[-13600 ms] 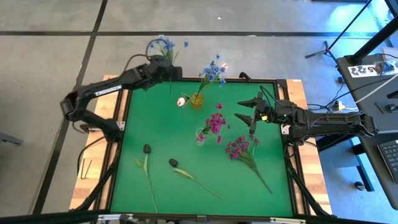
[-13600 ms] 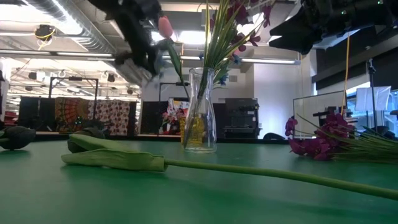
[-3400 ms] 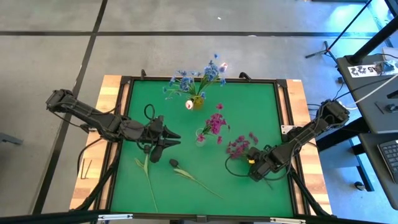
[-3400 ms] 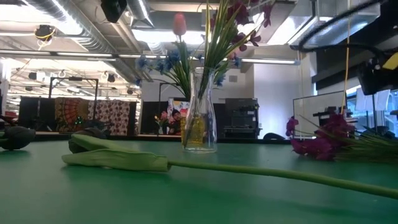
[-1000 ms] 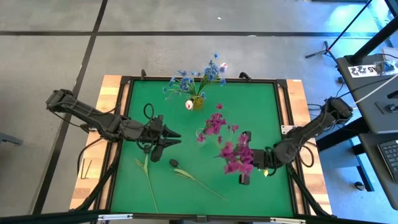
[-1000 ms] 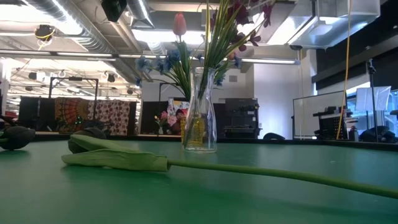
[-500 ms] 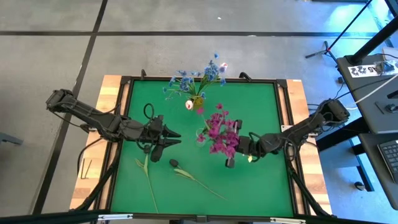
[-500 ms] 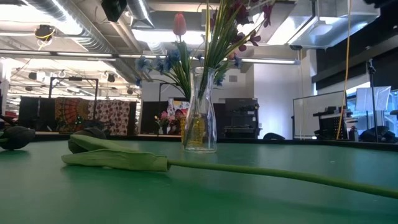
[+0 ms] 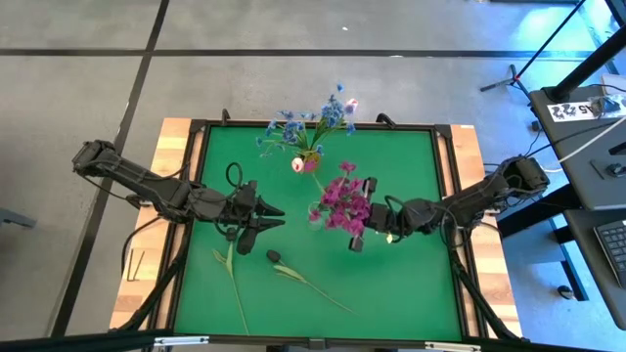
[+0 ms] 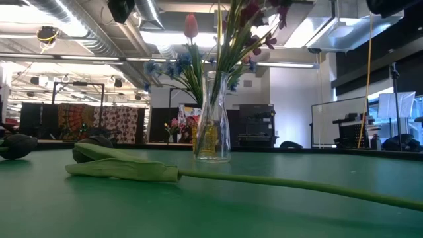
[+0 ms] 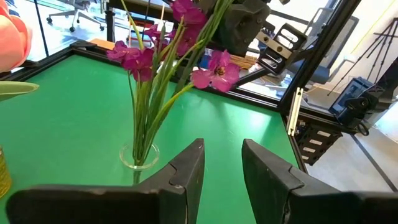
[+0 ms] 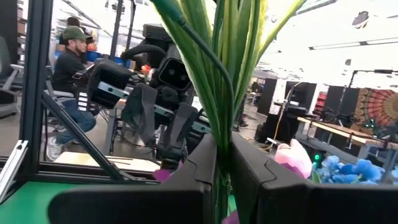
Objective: Sort flowers into vase by color
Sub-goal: Put the purple flowers into the transparent vase
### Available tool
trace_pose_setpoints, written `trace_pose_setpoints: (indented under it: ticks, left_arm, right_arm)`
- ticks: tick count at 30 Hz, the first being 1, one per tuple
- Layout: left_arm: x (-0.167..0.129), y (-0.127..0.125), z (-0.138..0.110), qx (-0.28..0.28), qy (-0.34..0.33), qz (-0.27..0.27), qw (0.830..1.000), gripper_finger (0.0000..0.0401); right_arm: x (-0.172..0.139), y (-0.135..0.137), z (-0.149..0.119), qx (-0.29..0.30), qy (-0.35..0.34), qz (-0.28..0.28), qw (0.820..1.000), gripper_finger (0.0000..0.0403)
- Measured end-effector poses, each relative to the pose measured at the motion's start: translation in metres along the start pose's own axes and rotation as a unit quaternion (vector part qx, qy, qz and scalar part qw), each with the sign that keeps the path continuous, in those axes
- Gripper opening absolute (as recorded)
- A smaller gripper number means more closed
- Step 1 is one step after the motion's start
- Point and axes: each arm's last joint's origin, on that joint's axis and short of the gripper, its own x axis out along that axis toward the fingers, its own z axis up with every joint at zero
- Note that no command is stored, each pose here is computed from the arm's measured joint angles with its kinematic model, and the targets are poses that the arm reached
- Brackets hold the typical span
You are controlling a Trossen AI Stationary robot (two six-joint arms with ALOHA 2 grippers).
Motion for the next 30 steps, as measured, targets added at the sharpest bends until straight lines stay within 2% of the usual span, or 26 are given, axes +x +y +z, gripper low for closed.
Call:
trace_pose_setpoints:
  ticks: [13,22,27,30]
  left_arm:
    - [0.0,0.0,0.0,0.0,0.0,0.0,1.0,0.0103]
    - [0.0,0.0,0.0,0.001,0.002,0.001,1.0,0.0103]
    - [-0.001,-0.004,0.011,0.007,-0.057,-0.015,0.998,0.0103]
    - [0.0,-0.008,0.021,0.049,-0.109,-0.031,0.992,0.0103]
  right_arm:
    - [0.0,0.002,0.01,0.017,-0.028,0.014,0.999,0.0028]
    - [0.002,0.024,0.05,-0.002,-0.054,0.053,0.997,0.0028]
    - [0.009,0.029,0.067,-0.018,-0.04,0.07,0.997,0.0028]
    - [0.014,0.027,0.068,-0.015,-0.034,0.062,0.997,0.0028]
